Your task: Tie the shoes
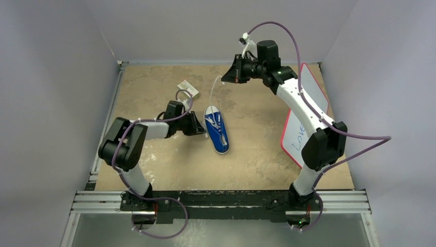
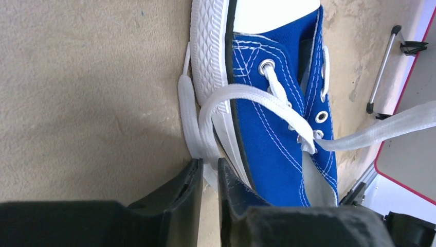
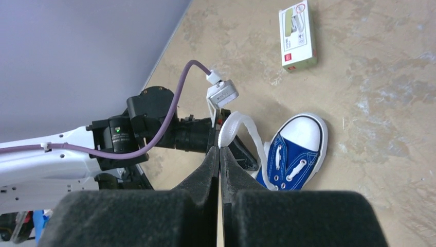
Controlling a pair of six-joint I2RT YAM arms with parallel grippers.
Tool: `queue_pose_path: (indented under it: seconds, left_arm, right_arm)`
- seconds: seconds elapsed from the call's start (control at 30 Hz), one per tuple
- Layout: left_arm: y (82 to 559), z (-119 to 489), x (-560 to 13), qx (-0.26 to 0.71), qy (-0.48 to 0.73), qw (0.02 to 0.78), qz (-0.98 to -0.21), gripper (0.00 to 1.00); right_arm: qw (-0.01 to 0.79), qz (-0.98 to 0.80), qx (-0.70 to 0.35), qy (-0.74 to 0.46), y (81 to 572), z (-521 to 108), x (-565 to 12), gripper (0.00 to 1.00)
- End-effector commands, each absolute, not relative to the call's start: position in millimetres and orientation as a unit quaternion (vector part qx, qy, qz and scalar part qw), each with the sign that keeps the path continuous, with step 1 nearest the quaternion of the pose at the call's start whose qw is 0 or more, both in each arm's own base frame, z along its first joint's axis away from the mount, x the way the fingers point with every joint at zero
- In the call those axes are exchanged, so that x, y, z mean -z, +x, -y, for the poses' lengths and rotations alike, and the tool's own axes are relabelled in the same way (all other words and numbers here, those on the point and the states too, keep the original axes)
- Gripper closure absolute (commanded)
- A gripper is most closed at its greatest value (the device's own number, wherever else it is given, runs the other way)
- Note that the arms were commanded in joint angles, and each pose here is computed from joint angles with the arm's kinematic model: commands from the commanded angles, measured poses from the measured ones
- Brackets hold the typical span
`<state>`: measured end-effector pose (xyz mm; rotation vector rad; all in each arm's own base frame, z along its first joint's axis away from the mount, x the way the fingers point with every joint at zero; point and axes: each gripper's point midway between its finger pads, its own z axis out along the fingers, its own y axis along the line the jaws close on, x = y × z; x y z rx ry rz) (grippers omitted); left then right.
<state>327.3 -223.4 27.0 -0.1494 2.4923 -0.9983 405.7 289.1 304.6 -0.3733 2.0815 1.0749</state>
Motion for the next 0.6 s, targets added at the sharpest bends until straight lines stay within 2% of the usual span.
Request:
queue_pose_path:
  seconds: [0.0, 0.07, 0.2, 0.5, 0.53, 0.57]
  left_arm:
    - [335.7, 226.6, -39.1, 0.374, -0.045, 0.244, -0.894, 0.91]
    - [333.6, 221.2, -44.6, 0.359, -0.038, 0.252, -0.898, 1.0]
    - [326.0, 209.0, -67.0, 0.331, -0.01, 0.275, -0.903, 1.0]
    - [316.5, 205.7, -125.4, 0.327, 0.026, 0.332, -0.884, 1.0]
    - [318.5, 209.9, -124.0, 0.34, 0.016, 0.332, -0.88, 0.98]
    - [321.7, 213.3, -118.9, 0.347, 0.002, 0.323, -0.881, 0.88]
  right_arm:
    - [0.377, -0.792, -0.447, -0.175, 397.1, -296.3, -316.6, 1.0]
    - [0.372, -0.787, -0.456, -0.184, 393.5, -298.8, -317.9, 1.0]
    - [0.355, -0.795, -0.46, -0.174, 389.8, -298.2, -308.9, 1.0]
    - [0.333, -0.808, -0.462, -0.15, 413.9, -308.2, -299.0, 1.0]
    - [0.336, -0.808, -0.46, -0.151, 414.9, -307.5, -301.2, 1.0]
    - [0.339, -0.807, -0.458, -0.151, 414.9, -306.7, -302.3, 1.0]
